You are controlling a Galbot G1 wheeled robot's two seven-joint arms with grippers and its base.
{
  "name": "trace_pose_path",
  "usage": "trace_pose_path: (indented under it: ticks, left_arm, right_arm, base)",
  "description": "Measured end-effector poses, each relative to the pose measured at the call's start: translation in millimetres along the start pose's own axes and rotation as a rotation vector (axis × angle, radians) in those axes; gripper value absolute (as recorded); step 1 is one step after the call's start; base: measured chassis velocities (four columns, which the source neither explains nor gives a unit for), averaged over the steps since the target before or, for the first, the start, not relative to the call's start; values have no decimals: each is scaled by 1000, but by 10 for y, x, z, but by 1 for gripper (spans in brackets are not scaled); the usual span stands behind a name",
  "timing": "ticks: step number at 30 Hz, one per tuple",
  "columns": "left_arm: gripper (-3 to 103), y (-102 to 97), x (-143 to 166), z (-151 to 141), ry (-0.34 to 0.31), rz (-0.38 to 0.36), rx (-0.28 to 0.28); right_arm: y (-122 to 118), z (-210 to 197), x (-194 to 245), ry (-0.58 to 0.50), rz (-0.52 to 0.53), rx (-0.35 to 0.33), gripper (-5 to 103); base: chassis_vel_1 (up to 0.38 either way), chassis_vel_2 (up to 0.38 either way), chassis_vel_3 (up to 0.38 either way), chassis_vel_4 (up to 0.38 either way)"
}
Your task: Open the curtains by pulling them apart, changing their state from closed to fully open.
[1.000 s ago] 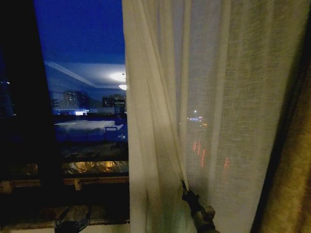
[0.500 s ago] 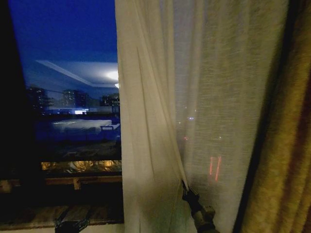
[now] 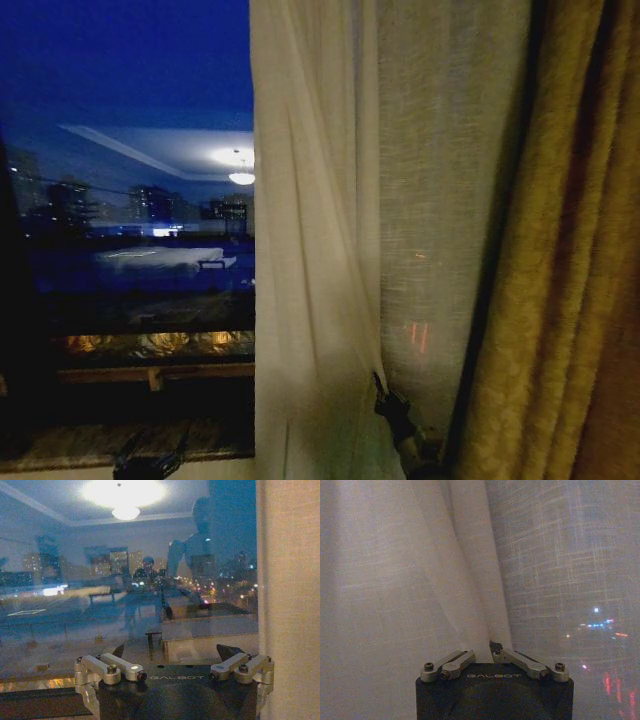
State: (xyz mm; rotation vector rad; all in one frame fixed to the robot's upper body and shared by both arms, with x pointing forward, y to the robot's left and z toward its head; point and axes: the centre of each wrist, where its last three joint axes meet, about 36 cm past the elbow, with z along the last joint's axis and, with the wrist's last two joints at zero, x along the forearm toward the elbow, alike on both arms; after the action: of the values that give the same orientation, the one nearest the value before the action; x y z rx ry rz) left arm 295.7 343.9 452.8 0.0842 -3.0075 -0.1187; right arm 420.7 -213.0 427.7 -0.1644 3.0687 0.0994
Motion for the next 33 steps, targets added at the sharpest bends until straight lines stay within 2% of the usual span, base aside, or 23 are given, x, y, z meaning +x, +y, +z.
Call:
trace_pose_path:
  ticks: [11,16,17,20,21,33]
  left_arm:
    - [100,0,1,8,1,-3,1]
    - [100,-5,-1,1,-1,-1,-1]
    - [100,-5,-1,1,-1,-1,-1]
    - [100,-6,2,-11,-4,-1,-2]
    - [100,-6,5,-13,-5,-1,-3]
    - [100,-16,13,-3,-2,-2,-1]
  right_arm:
    - [-55,16,-112,21,29,-9,0]
    - [-353,99,-292,40,126,-4,0]
    - [-353,99,-292,40,126,-4,0]
    - [-544,198,-402,48,189,-3,0]
    - [-674,256,-474,48,232,-4,0]
    - [-1030,242,-682,19,334,-19,0]
  base:
    - [-9,-8,15,9]
    - [0,0,0,0]
    - [0,0,0,0]
    - [0,0,0,0]
    - [0,0,0,0]
    - [0,0,0,0]
